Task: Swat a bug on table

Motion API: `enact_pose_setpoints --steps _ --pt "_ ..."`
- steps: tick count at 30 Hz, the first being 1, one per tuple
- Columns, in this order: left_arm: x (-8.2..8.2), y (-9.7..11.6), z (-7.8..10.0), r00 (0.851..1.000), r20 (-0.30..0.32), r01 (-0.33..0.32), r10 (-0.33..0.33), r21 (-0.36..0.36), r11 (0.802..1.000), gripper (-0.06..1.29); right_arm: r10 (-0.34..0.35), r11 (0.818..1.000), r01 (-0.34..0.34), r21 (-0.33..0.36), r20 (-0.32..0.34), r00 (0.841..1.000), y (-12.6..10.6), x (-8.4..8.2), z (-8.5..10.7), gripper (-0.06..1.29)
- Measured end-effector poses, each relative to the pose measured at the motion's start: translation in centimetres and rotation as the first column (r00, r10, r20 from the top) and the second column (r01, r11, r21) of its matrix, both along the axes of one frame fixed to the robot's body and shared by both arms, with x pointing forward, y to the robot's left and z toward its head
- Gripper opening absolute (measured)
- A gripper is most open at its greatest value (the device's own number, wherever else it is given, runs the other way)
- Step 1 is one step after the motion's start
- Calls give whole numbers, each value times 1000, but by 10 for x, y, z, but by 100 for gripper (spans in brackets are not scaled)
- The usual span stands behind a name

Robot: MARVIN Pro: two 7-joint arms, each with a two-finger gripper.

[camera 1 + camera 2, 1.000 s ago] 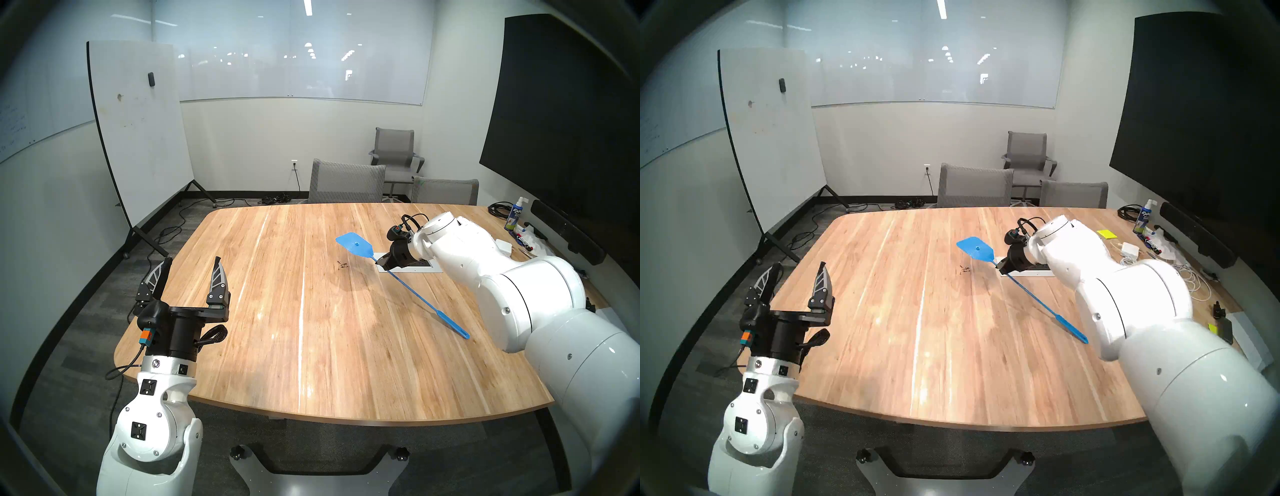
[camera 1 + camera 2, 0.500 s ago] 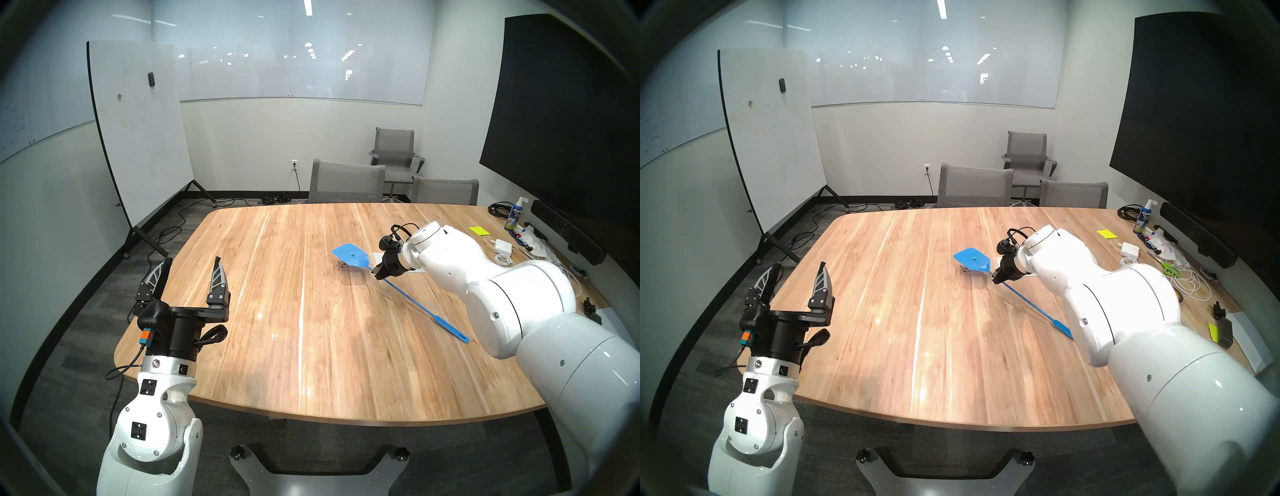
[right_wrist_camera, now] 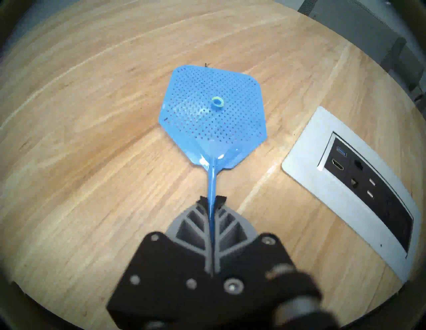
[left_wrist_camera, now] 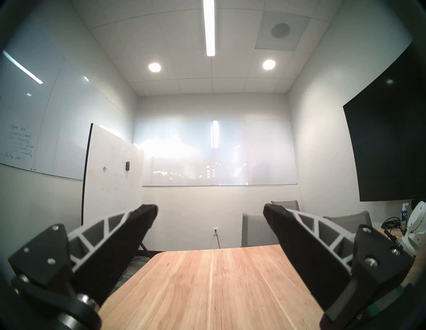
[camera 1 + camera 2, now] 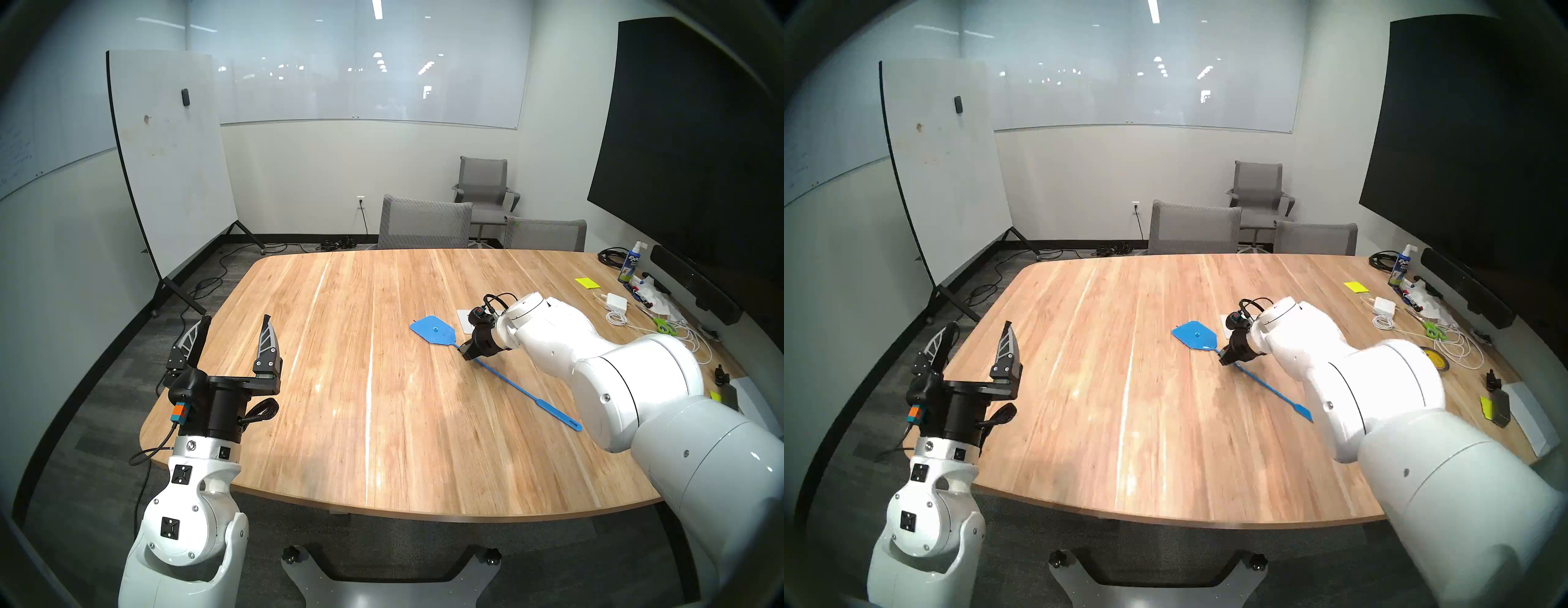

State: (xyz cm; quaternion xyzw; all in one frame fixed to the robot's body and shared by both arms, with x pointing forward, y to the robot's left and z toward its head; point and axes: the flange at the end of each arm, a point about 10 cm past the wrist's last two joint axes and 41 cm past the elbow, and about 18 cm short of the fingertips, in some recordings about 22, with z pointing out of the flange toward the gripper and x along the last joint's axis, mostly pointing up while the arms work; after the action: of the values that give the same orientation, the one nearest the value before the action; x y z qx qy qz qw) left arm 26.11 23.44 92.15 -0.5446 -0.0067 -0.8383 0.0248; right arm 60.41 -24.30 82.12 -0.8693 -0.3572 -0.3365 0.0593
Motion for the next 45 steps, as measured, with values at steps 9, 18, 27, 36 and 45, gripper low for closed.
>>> enact_pose_setpoints --steps 9,18,27,36,45 --pt "0 0 0 1000 0 0 0 0 1000 126 16 999 -15 43 -20 1000 -8 0 9 -3" --pt "0 0 0 1000 0 0 0 0 1000 126 34 996 -33 84 -6 999 -11 9 37 -3" --pt "0 0 0 1000 0 0 0 0 1000 126 40 995 -40 95 3 999 0 16 57 -3" --pt "0 0 0 1000 0 0 0 0 1000 126 26 997 -27 67 13 1000 17 20 54 -3" --pt "0 0 0 1000 0 0 0 0 1000 126 22 1000 -23 -6 -7 1000 25 9 18 -3"
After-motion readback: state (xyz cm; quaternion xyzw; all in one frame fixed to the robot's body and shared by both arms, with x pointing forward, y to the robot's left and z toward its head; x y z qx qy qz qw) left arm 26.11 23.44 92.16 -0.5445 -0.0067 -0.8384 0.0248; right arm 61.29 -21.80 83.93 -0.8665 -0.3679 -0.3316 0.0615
